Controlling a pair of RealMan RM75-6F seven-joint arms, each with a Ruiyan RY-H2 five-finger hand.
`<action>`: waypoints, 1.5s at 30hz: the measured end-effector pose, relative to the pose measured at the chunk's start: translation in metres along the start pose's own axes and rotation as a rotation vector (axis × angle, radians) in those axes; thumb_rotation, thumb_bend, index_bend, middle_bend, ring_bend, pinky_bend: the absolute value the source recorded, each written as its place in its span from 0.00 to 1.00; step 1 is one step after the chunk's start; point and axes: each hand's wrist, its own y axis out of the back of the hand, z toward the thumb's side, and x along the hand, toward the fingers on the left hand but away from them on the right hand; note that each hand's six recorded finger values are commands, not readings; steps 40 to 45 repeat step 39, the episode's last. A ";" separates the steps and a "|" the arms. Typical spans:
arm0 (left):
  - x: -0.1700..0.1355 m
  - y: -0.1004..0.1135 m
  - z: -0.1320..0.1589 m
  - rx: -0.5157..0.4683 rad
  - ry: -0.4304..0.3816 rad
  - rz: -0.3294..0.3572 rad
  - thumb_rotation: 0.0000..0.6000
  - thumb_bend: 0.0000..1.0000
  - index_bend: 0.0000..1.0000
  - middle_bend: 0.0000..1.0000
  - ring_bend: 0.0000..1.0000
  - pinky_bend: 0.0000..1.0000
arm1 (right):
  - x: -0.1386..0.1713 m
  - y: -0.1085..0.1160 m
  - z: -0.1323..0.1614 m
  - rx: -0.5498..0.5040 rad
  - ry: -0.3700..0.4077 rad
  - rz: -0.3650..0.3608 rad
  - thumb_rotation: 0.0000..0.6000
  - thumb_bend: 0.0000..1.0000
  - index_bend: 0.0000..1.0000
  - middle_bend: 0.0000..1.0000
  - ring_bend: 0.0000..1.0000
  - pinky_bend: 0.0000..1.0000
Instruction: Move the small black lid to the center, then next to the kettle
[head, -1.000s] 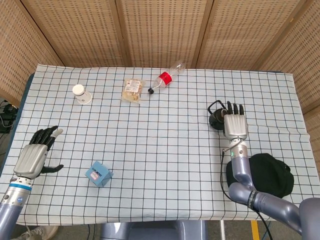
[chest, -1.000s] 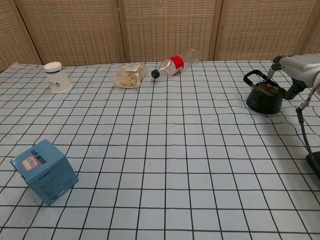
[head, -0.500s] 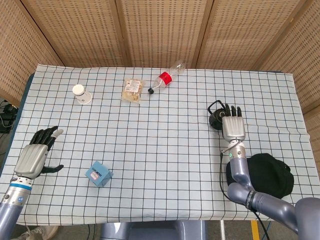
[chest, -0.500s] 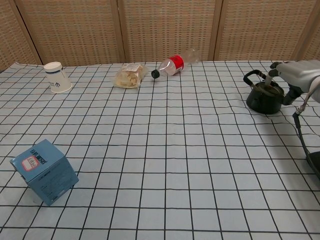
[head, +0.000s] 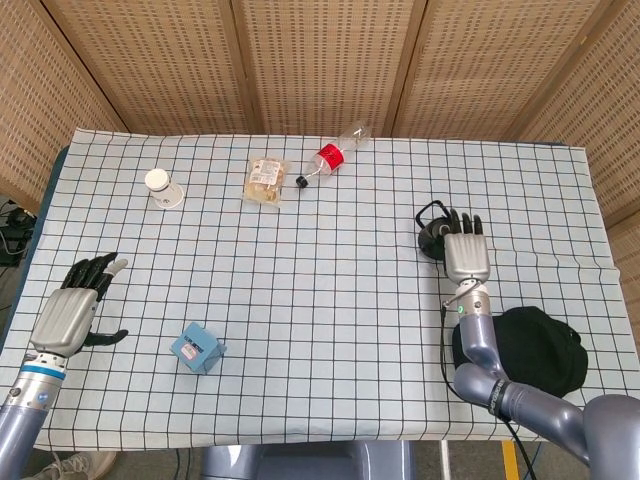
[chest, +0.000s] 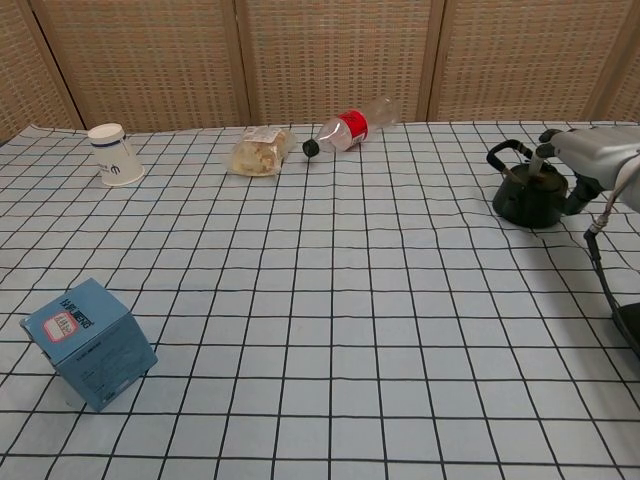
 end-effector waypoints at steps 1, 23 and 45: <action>0.000 0.000 0.000 -0.001 0.000 0.000 1.00 0.09 0.08 0.00 0.00 0.00 | 0.001 0.002 0.000 0.000 0.003 -0.009 1.00 0.66 0.30 0.00 0.00 0.00; -0.005 -0.003 -0.009 0.044 0.014 0.046 1.00 0.08 0.00 0.00 0.00 0.00 | 0.098 0.034 -0.055 -0.098 0.136 -0.222 1.00 0.23 0.04 0.00 0.00 0.00; -0.033 -0.025 -0.047 0.128 0.042 0.086 1.00 0.05 0.00 0.00 0.00 0.00 | 0.179 0.001 -0.121 -0.091 0.154 -0.230 1.00 0.18 0.00 0.00 0.00 0.00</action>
